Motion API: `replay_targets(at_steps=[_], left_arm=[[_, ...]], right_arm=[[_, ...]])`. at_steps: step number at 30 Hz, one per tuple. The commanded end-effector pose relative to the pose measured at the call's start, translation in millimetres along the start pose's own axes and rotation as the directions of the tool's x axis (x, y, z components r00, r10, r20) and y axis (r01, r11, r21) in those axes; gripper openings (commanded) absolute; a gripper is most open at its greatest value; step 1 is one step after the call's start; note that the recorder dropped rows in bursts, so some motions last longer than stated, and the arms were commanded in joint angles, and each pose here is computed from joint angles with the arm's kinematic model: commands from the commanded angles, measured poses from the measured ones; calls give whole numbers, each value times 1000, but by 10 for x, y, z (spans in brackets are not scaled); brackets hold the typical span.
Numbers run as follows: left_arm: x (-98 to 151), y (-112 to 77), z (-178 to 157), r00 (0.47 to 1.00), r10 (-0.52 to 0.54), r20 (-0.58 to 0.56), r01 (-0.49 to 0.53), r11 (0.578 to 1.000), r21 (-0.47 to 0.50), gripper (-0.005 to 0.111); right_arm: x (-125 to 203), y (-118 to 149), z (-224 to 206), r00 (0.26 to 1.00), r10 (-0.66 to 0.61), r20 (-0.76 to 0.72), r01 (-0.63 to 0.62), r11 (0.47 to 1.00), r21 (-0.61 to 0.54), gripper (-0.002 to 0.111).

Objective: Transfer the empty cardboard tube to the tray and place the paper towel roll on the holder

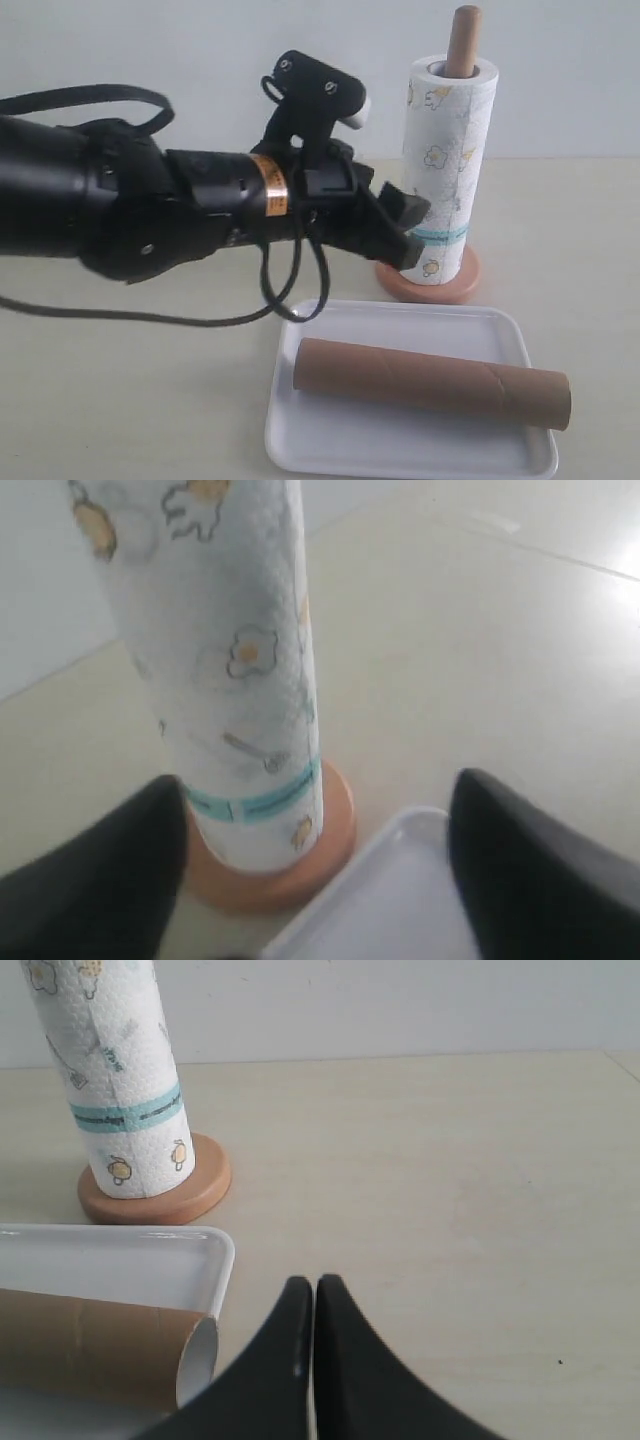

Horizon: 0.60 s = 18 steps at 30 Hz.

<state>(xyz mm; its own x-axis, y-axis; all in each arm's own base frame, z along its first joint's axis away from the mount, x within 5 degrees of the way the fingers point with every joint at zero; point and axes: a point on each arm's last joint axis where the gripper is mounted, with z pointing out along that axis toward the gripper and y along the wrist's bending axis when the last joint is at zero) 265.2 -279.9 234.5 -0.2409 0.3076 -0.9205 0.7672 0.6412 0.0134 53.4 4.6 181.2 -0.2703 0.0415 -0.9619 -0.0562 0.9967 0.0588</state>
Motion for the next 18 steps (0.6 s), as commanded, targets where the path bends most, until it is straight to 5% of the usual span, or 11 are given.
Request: replay_targets(at_steps=[1, 18], left_arm=[[130, -34, -405, 1000, 5, -28, -5, 1000, -2, 5], [50, -54, -691, 999, 9, 35, -9, 1000, 0, 6]], right_arm=[[-6, -2, -3, 1000, -2, 10, 2, 1000, 3, 0], [-6, -2, -3, 1000, -2, 10, 2, 1000, 3, 0]])
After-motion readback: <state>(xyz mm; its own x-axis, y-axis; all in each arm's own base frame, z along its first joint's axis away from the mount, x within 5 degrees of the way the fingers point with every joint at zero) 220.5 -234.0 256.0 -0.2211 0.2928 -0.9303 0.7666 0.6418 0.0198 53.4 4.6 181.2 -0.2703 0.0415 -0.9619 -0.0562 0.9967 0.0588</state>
